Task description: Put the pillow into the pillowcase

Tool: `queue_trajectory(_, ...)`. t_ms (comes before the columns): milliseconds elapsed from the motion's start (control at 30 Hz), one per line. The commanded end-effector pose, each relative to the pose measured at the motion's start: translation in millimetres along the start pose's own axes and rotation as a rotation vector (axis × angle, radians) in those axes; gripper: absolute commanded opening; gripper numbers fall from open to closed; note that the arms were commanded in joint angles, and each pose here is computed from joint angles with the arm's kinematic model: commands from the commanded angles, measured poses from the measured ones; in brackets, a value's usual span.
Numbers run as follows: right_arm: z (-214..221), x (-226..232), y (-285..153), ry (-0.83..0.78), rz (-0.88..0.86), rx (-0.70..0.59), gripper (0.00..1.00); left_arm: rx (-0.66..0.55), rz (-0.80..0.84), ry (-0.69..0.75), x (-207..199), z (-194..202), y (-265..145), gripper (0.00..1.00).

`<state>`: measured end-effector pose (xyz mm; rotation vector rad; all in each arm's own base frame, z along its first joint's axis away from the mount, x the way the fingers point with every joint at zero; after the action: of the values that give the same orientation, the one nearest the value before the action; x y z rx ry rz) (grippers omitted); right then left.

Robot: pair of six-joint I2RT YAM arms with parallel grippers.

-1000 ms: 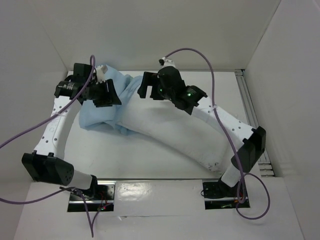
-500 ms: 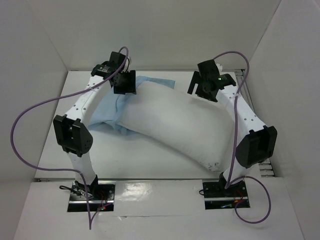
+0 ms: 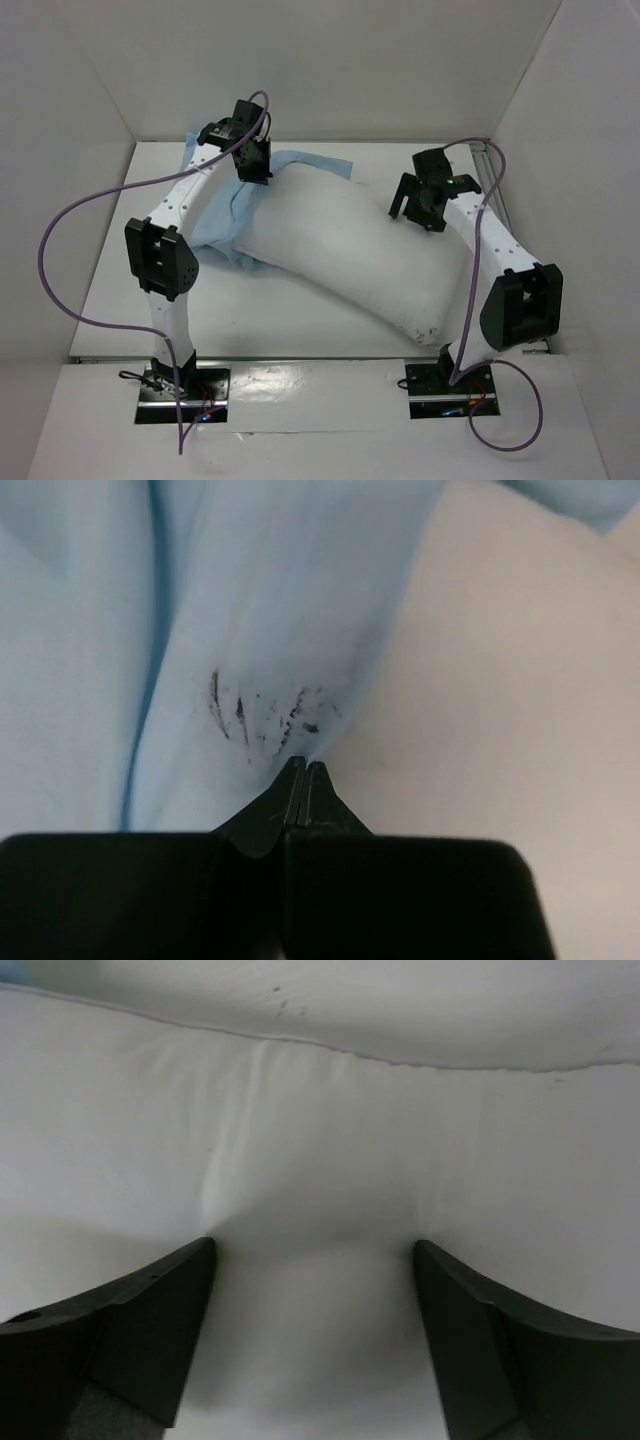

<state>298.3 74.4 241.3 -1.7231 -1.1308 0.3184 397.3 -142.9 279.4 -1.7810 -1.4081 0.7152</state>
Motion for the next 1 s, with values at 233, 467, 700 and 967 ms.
queue_trajectory(233,46,59,-16,-0.061,-0.435,0.116,0.0,-0.158,0.583,0.156,-103,-20,-75,0.0)
queue_trajectory(467,-8,86,-125,0.083,-0.61,-0.225,0.0,-0.153,0.835,0.215,-161,-16,-105,0.0)
queue_trajectory(700,41,41,-93,0.209,-0.425,-0.18,0.0,-0.071,0.633,0.213,-157,-1,-44,0.0)
queue_trajectory(967,49,36,-89,0.012,-0.36,-0.16,0.69,-0.2,0.556,0.196,-111,-33,-83,0.72)
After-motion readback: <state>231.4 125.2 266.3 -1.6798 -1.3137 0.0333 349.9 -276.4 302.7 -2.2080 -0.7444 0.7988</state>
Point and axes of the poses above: each gripper's point midway between its finger pads, its own y axis out along the fingers, its own x axis along the line the jaws close on, z = x × y, the point moved 10 cm from there along -y, back along the fingers, and after that the axes turned 15 degrees about y, right-handed, at the moved point
